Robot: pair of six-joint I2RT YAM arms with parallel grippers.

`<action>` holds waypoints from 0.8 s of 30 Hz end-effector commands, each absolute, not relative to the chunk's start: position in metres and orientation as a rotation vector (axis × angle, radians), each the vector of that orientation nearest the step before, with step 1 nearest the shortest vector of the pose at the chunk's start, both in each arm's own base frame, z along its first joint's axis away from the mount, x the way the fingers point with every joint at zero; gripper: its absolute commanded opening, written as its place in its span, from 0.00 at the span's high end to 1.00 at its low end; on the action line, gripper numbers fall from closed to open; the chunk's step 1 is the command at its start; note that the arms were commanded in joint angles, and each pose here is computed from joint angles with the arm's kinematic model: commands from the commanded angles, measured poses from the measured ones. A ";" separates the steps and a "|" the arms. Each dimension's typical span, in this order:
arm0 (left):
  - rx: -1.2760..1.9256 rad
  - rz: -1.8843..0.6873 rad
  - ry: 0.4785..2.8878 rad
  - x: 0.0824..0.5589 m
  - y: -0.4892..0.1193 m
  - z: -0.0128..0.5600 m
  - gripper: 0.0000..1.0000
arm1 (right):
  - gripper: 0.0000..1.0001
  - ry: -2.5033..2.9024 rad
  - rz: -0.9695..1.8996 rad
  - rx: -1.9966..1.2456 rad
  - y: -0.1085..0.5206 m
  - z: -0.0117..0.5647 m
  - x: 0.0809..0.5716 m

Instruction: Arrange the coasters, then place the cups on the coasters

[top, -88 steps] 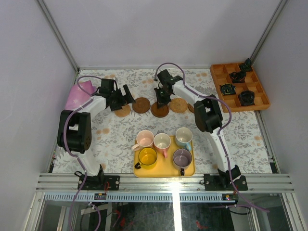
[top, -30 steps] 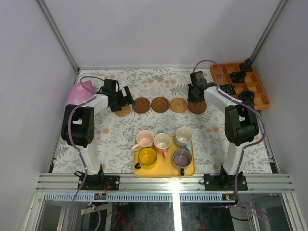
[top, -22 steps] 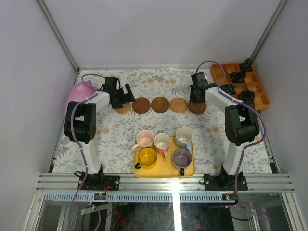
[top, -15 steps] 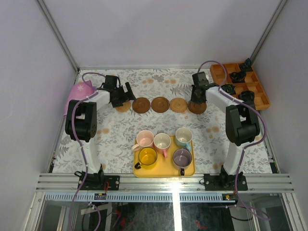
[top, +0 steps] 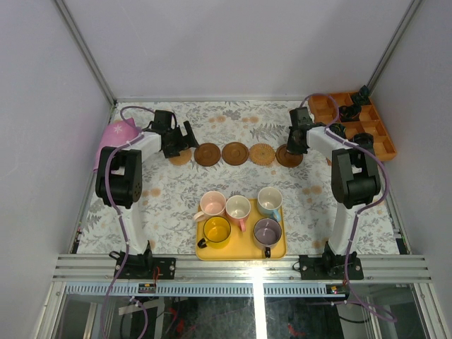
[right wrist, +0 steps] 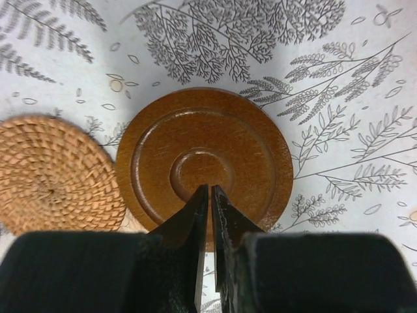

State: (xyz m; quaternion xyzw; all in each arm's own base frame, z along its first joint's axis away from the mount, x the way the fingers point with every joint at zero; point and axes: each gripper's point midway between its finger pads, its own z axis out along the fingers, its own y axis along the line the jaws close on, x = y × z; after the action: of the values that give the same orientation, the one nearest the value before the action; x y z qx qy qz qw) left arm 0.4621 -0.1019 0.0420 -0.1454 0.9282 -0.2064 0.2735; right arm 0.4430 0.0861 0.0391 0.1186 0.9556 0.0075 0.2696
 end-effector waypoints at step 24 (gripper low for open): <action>-0.392 -0.516 2.510 0.450 -0.093 0.050 0.00 | 0.89 2.603 0.013 0.460 0.063 0.009 0.459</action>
State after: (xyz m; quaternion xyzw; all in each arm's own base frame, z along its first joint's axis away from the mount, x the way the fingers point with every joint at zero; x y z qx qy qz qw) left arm 0.4478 -0.0990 0.0407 -0.1487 0.9326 -0.1986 0.2622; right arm 0.4525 0.0738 0.0167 0.1563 0.9551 0.0233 0.2507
